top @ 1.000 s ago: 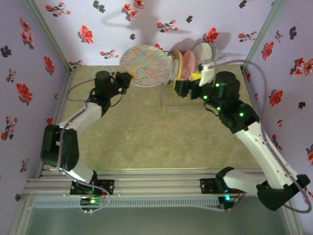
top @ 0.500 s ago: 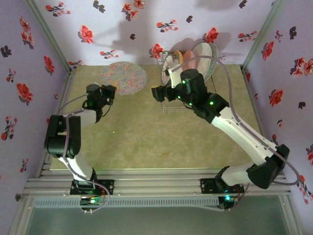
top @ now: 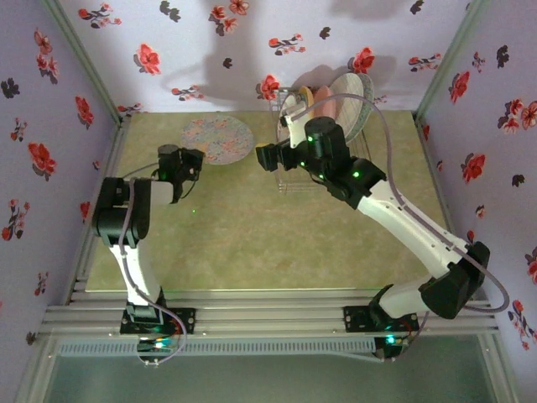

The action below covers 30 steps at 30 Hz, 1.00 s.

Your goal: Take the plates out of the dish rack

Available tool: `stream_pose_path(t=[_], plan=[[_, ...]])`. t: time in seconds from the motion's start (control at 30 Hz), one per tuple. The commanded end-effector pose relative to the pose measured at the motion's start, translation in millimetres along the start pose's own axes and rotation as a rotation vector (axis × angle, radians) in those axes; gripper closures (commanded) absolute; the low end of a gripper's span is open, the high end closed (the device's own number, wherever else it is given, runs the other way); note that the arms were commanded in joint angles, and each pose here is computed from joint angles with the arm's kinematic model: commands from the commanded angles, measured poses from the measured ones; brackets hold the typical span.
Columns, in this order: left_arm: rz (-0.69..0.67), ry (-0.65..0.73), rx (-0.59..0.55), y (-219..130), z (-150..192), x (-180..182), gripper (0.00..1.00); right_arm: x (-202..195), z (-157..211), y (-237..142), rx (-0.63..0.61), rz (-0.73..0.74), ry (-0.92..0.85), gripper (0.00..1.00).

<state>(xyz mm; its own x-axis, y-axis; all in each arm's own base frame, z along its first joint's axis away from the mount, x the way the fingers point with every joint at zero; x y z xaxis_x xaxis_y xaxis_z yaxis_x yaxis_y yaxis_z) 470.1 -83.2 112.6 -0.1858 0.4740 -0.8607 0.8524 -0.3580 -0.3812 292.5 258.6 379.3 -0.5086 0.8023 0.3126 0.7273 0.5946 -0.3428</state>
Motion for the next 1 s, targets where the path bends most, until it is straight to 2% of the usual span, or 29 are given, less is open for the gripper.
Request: stream_pose_path(t=[0.0, 0.4, 0.87, 0.97], plan=[[0.102, 0.052, -0.068, 7, -18, -24, 1.0, 4, -9, -2, -0.026, 0.002, 0.002, 0.01], [0.067, 0.044, -0.031, 29, -16, -7, 1.0, 3, -11, 4, -0.024, 0.002, 0.007, 0.01], [-0.016, 0.026, 0.022, 35, -8, 15, 1.0, -2, -11, 7, -0.016, 0.002, 0.045, 0.01], [-0.03, 0.021, 0.039, 35, -6, 18, 0.93, -2, -12, 5, -0.022, 0.0, 0.052, 0.01]])
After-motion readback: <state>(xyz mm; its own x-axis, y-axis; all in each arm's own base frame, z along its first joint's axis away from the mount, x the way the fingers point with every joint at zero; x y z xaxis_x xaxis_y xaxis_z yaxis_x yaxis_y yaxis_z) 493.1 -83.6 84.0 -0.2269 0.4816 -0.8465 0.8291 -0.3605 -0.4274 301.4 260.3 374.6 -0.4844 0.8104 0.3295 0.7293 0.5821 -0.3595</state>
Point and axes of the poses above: each hand's point on the last joint's axis, 136 mm out from that joint toward the fingers, its own y axis out along the fingers, its own x axis along the line the jaws close on, z = x × y, the point moved 6 cm from there along -y, back along the fingers, and after that the axes turned 14 degrees about y, right-handed, at the moved point
